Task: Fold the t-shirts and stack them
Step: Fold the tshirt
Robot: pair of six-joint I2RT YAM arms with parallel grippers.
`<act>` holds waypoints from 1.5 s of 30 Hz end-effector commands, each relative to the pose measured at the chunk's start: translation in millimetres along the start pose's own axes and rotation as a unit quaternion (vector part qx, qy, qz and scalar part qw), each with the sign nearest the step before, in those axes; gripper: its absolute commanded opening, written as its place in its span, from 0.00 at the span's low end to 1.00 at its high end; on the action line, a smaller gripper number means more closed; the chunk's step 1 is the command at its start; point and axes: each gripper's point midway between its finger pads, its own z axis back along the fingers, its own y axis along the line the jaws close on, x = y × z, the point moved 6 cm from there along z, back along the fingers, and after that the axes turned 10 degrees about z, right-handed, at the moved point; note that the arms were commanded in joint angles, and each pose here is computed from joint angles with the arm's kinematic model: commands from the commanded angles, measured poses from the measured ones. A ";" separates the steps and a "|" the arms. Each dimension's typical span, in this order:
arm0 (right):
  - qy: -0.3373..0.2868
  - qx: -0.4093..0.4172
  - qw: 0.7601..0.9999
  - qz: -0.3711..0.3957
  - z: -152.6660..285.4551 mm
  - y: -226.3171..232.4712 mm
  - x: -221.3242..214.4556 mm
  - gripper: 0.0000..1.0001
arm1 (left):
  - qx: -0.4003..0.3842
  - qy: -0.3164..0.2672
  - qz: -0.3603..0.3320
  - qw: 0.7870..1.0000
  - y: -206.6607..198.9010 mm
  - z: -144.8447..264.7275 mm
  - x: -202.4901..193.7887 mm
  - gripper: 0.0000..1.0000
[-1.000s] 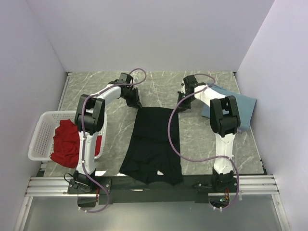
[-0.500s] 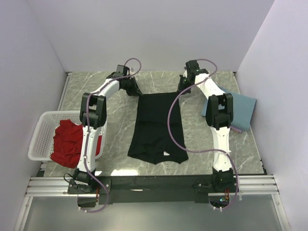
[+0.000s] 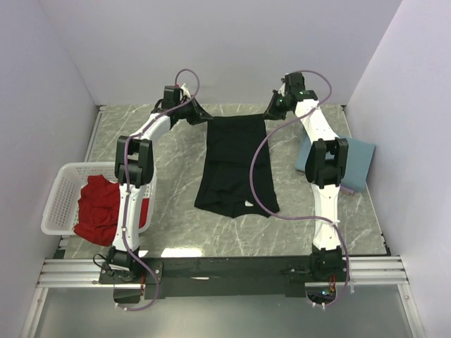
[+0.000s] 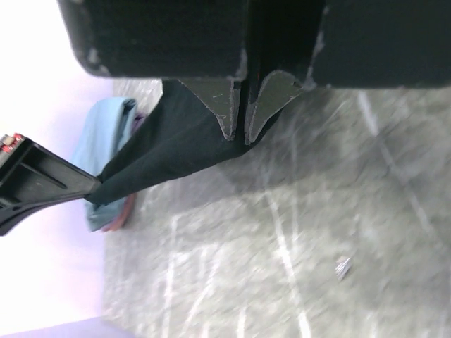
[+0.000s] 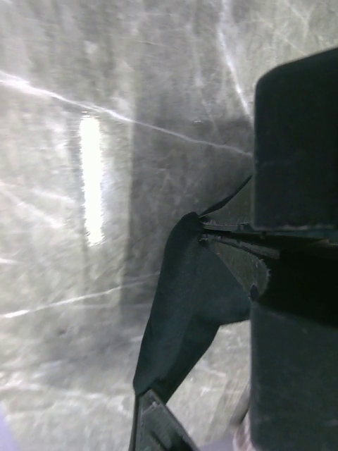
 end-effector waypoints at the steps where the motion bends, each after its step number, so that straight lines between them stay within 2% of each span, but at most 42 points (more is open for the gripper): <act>1: -0.082 0.046 0.996 0.011 33.2 21.7 42.3 0.00 | -0.098 -0.042 -0.057 0.993 -77.3 31.0 24.2 0.00; 11: -0.131 0.083 0.987 0.036 79.7 46.7 55.7 0.00 | -0.137 -0.071 -0.104 0.982 -132.2 79.5 21.5 0.00; 16: -0.144 0.084 0.985 0.054 102.7 54.4 51.5 0.00 | -0.137 -0.063 -0.126 0.980 -141.2 95.9 11.7 0.00; 21: -0.125 0.071 0.987 0.069 103.8 52.1 25.0 0.00 | -0.109 -0.046 -0.136 0.984 -127.9 106.8 -11.0 0.00; 22: -0.136 0.074 0.985 0.080 112.8 56.0 23.8 0.00 | -0.094 -0.035 -0.128 0.987 -114.6 105.7 -20.1 0.00; 23: -0.135 0.074 0.985 0.083 114.3 56.4 18.8 0.00 | -0.096 -0.037 -0.143 0.984 -120.7 114.7 -26.0 0.00; 24: -0.117 0.070 0.987 0.081 107.0 52.0 3.5 0.00 | -0.091 -0.034 -0.145 0.985 -118.5 117.6 -31.7 0.00; 26: -0.121 0.068 0.986 0.092 115.5 54.0 -5.3 0.00 | -0.075 -0.025 -0.152 0.985 -110.6 124.9 -47.4 0.00; 27: -0.102 0.062 0.989 0.090 108.2 48.1 -21.3 0.00 | -0.061 -0.015 -0.147 0.987 -98.9 124.5 -56.6 0.00; 33: -0.078 0.056 0.991 0.091 107.7 39.2 -67.0 0.00 | -0.031 0.001 -0.147 0.989 -80.0 135.6 -86.5 0.00; 45: -0.045 0.044 0.994 0.091 117.9 33.0 -119.1 0.00 | 0.031 0.032 -0.136 0.990 -46.7 149.5 -133.0 0.00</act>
